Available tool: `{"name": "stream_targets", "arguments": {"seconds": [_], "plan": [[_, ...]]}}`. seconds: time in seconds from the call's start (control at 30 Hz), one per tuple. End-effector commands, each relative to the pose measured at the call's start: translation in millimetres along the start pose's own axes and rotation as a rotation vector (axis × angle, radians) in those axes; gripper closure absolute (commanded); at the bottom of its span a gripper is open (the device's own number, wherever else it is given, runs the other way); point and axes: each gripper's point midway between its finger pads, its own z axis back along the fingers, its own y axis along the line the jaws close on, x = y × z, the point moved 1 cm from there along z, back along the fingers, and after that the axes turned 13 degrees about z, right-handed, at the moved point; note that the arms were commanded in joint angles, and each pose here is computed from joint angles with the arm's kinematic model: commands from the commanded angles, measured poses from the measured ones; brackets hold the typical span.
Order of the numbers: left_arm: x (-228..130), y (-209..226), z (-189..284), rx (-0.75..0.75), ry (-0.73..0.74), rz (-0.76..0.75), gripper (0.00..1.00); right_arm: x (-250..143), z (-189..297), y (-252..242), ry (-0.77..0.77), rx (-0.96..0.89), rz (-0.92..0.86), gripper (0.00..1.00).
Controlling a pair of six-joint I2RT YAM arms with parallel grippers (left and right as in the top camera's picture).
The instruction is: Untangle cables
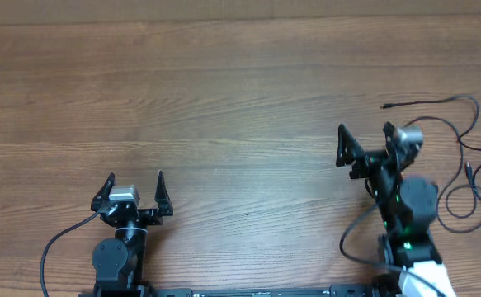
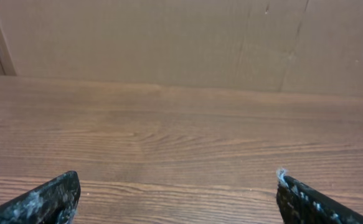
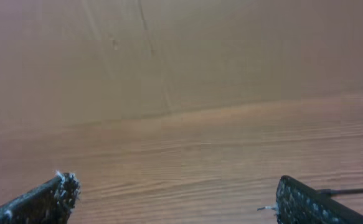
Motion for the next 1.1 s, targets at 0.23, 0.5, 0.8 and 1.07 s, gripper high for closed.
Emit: {"name": "stream_targets", "arguments": {"seconds": [0.23,0.5,0.8,1.07], "plan": [[2,3,0,0.016,-0.012,-0.014,0.0,3,39,3,-0.187,0.004,0.009,0.0],[2,3,0,0.016,-0.012,-0.014,0.0,-38,47,5,-0.006,0.009,-0.003,0.0],[2,4,0,0.016,-0.012,-0.014,0.0,-38,69,4,-0.021,-0.002,-0.002,0.0],[2,4,0,0.016,-0.012,-0.014,0.0,-38,69,4,-0.024,-0.006,-0.002,0.0]]}}
